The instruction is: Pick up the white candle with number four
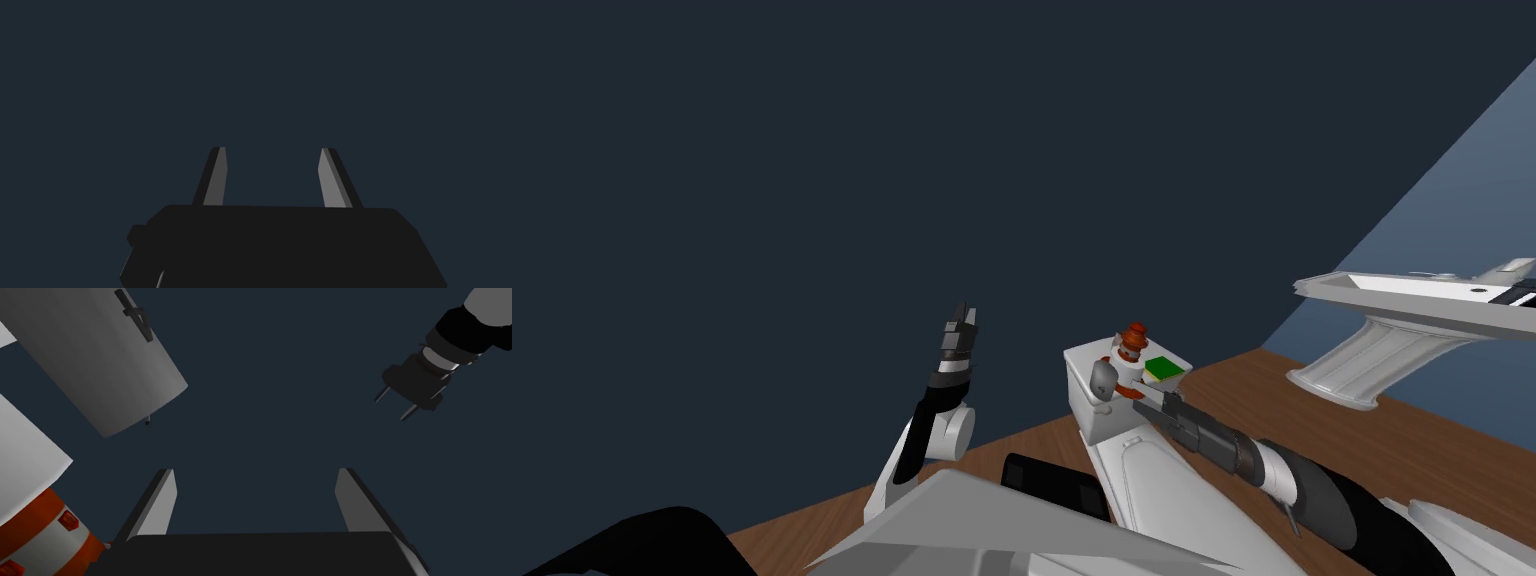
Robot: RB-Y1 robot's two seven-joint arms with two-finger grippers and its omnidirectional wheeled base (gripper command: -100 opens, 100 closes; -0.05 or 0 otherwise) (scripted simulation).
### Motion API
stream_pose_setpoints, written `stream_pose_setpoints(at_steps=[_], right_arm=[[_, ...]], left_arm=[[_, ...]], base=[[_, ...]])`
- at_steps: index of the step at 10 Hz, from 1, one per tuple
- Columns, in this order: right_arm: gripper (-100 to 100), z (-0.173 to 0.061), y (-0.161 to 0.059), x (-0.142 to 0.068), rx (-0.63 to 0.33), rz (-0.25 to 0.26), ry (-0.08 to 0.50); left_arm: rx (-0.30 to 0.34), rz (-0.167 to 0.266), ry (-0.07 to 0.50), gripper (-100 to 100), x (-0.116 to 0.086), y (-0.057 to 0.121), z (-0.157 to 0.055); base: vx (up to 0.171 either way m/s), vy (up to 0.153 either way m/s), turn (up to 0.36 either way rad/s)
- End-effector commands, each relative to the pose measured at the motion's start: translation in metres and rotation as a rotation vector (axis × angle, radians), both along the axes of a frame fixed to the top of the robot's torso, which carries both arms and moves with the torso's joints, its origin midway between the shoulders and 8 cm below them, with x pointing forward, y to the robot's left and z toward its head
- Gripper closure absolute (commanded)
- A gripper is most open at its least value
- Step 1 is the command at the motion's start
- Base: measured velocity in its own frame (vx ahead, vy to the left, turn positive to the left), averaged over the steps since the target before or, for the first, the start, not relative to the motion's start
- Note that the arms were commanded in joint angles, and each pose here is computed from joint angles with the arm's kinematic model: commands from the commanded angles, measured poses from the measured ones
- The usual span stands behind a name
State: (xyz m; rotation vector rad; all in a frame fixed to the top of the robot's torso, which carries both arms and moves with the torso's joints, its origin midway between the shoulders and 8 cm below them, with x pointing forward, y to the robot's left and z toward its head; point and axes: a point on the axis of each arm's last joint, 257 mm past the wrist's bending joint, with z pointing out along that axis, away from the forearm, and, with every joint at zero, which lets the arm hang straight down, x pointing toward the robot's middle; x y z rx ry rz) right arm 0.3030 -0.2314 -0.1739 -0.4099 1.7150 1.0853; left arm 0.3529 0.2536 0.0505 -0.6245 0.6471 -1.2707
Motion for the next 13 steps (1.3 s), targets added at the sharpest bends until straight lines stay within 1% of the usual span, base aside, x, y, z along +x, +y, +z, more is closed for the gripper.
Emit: stream_pose_setpoints(at_steps=[1, 3, 4, 5, 6, 7, 8, 9, 10, 11, 12, 13], right_arm=[[-100, -0.017, -0.014, -0.005, -0.074, 0.016, 0.030], [-100, -0.018, -0.018, -0.007, -0.109, 0.035, 0.037], [-100, -0.031, -0.031, -0.011, -0.171, 0.048, 0.062], [-100, -0.031, -0.034, -0.012, -0.192, 0.059, 0.066], [-100, -0.043, -0.047, -0.017, -0.248, 0.068, 0.089], [-100, -0.043, -0.050, -0.018, -0.274, 0.083, 0.094], [-100, -0.054, -0.064, -0.023, -0.328, 0.092, 0.117], [-100, -0.054, -0.067, -0.023, -0.352, 0.105, 0.121], [-100, -0.064, -0.082, -0.029, -0.407, 0.115, 0.144], [-100, -0.063, -0.086, -0.029, -0.434, 0.129, 0.148], [-100, -0.072, -0.100, -0.035, -0.488, 0.140, 0.171], [-100, -0.071, -0.104, -0.035, -0.511, 0.153, 0.174]], left_arm=[[0.000, 0.000, 0.000, 0, 0.000, 0.000, 0.000], [0.000, 0.000, 0.000, 0, 0.000, 0.000, 0.000], [0.000, 0.000, 0.000, 0, 0.000, 0.000, 0.000], [0.000, 0.000, 0.000, 0, 0.000, 0.000, 0.000], [0.000, 0.000, 0.000, 0, 0.000, 0.000, 0.000], [0.000, 0.000, 0.000, 0, 0.000, 0.000, 0.000], [0.000, 0.000, 0.000, 0, 0.000, 0.000, 0.000], [0.000, 0.000, 0.000, 0, 0.000, 0.000, 0.000], [0.000, 0.000, 0.000, 0, 0.000, 0.000, 0.000], [0.000, 0.000, 0.000, 0, 0.000, 0.000, 0.000], [0.000, 0.000, 0.000, 0, 0.000, 0.000, 0.000], [0.000, 0.000, 0.000, 0, 0.000, 0.000, 0.000]], base=[[0.013, 0.022, 0.081], [0.009, 0.013, 0.022], [0.012, 0.021, 0.108], [0.012, 0.021, 0.046], [0.018, 0.035, 0.086], [0.018, 0.026, 0.047], [0.017, 0.039, 0.107], [0.022, 0.035, 0.047], [0.023, 0.040, 0.091], [0.018, 0.035, 0.046], [0.016, 0.042, 0.084], [0.014, 0.039, 0.051]])
